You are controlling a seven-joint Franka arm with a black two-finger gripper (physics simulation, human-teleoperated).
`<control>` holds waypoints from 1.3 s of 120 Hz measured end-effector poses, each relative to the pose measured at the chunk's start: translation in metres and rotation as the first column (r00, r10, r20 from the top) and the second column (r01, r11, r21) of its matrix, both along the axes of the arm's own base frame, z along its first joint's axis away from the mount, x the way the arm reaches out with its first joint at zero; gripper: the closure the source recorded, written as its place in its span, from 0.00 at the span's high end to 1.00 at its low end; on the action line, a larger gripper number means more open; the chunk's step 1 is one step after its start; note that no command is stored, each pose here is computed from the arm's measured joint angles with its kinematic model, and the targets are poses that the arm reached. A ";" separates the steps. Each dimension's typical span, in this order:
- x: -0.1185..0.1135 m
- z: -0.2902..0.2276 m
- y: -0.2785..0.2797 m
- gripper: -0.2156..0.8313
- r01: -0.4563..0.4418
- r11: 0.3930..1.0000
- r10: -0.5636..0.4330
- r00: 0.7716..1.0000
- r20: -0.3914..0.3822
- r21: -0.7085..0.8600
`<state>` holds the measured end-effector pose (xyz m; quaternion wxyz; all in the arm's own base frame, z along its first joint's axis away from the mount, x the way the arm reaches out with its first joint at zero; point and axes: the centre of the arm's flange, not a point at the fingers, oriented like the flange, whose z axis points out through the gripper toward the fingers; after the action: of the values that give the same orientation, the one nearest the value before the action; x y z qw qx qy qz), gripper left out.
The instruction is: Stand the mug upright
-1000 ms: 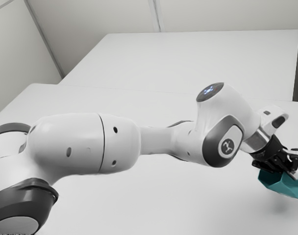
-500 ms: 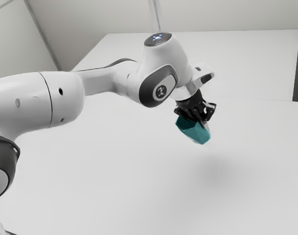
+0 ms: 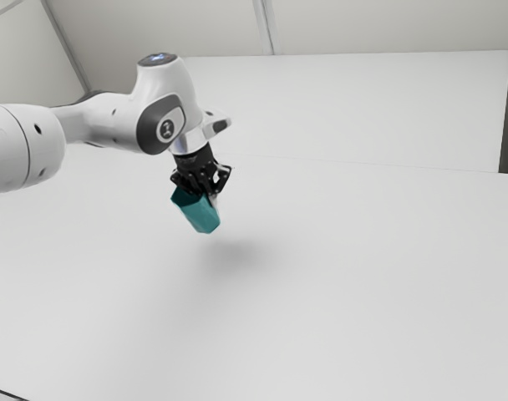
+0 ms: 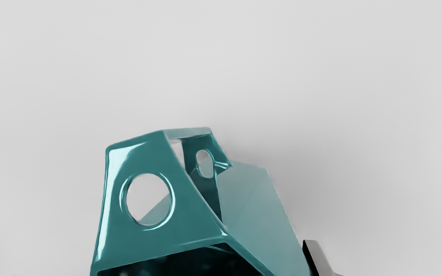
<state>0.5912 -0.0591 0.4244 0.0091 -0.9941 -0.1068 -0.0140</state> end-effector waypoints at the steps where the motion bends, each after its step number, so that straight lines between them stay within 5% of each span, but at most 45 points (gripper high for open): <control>1: 0.000 -0.001 0.003 0.05 0.000 1.000 0.000 1.000 -0.003 0.002; 33: -0.020 -0.015 0.050 0.05 0.004 0.998 -0.001 0.998 -0.055 0.065; 129: -0.008 -0.089 0.050 0.05 0.093 0.988 -0.075 0.987 -0.139 0.127; 156: -0.007 -0.084 0.054 0.49 0.094 0.989 -0.080 0.989 -0.125 0.115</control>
<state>0.5845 -0.0048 0.3408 0.0751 -0.9945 -0.0614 0.0388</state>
